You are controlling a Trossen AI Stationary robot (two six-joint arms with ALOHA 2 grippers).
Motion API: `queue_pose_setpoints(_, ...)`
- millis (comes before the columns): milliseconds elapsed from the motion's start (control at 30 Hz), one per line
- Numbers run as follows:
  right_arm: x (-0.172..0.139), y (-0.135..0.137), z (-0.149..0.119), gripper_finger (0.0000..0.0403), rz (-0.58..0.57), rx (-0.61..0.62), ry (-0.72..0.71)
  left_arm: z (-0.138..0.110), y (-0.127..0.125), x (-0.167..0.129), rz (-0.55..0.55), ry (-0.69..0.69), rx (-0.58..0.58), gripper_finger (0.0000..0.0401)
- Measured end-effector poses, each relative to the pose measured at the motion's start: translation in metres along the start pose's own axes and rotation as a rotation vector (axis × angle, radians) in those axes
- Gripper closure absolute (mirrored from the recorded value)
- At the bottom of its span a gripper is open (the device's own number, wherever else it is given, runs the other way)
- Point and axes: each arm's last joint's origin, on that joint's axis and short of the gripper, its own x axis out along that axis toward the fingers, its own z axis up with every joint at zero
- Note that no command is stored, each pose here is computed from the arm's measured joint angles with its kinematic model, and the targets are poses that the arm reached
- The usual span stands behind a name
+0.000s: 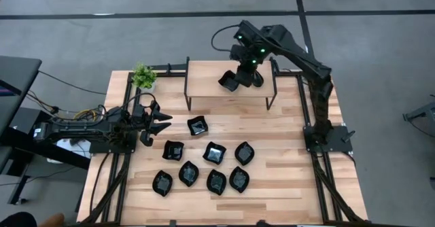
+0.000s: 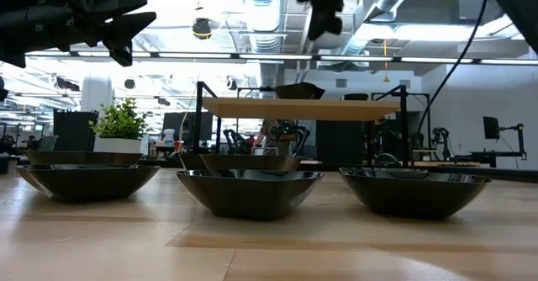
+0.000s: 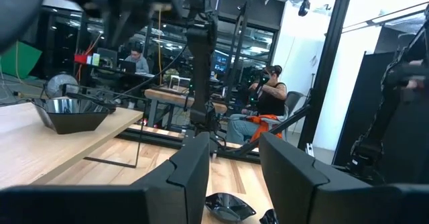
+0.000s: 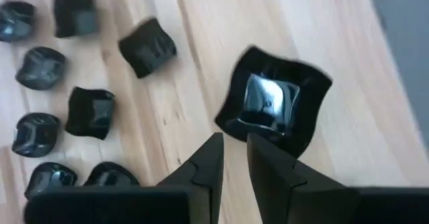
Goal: Pick & Place Mini shaped plates
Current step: Stack the distorted square plate on top of the other distorted square plate on the shelf
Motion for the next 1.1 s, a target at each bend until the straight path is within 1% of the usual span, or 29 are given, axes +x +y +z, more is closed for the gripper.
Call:
queue_pose_setpoints(133, -0.029, 0.009, -0.007, 0.0340, 0.023, -0.002, -0.093, 0.000, 0.000, 0.000, 0.000, 0.000, 0.000, 0.0269)
queue_pose_setpoints(233, -0.044, 0.013, -0.010, 0.0340, 0.015, 0.011, -0.144, 0.000, 0.000, 0.000, 0.000, -0.001, 0.000, 0.0269)
queue_pose_setpoints(300, -0.050, 0.017, -0.010, 0.0339, 0.013, 0.015, -0.177, 0.000, 0.000, 0.000, 0.000, -0.001, 0.000, 0.0269)
queue_pose_setpoints(400, -0.050, 0.023, -0.009, 0.0339, 0.023, 0.007, -0.187, 0.000, 0.000, 0.000, 0.000, -0.002, 0.000, 0.0269)
queue_pose_setpoints(533, -0.035, 0.029, -0.003, 0.0339, 0.041, -0.004, -0.181, 0.001, 0.000, 0.000, -0.002, -0.011, -0.018, 0.0269)
queue_pose_setpoints(633, -0.009, 0.028, 0.001, 0.0340, 0.050, 0.015, -0.183, 0.002, 0.000, 0.000, -0.004, -0.018, -0.024, 0.0269)
queue_pose_setpoints(733, 0.015, 0.031, -0.004, 0.0340, 0.066, 0.031, -0.163, 0.003, -0.001, 0.000, -0.006, -0.026, -0.024, 0.0269)
queue_pose_setpoints(833, 0.032, 0.036, -0.015, 0.0340, 0.077, 0.050, -0.162, 0.003, -0.001, 0.000, -0.007, -0.028, -0.039, 0.0269)
queue_pose_setpoints(900, 0.040, 0.040, -0.023, 0.0340, 0.085, 0.066, -0.192, 0.003, -0.001, 0.000, -0.007, -0.028, -0.048, 0.0269)
queue_pose_setpoints(1100, 0.048, 0.056, -0.060, 0.0340, 0.107, 0.113, -0.287, 0.004, -0.001, 0.001, -0.008, -0.020, -0.072, 0.0269)
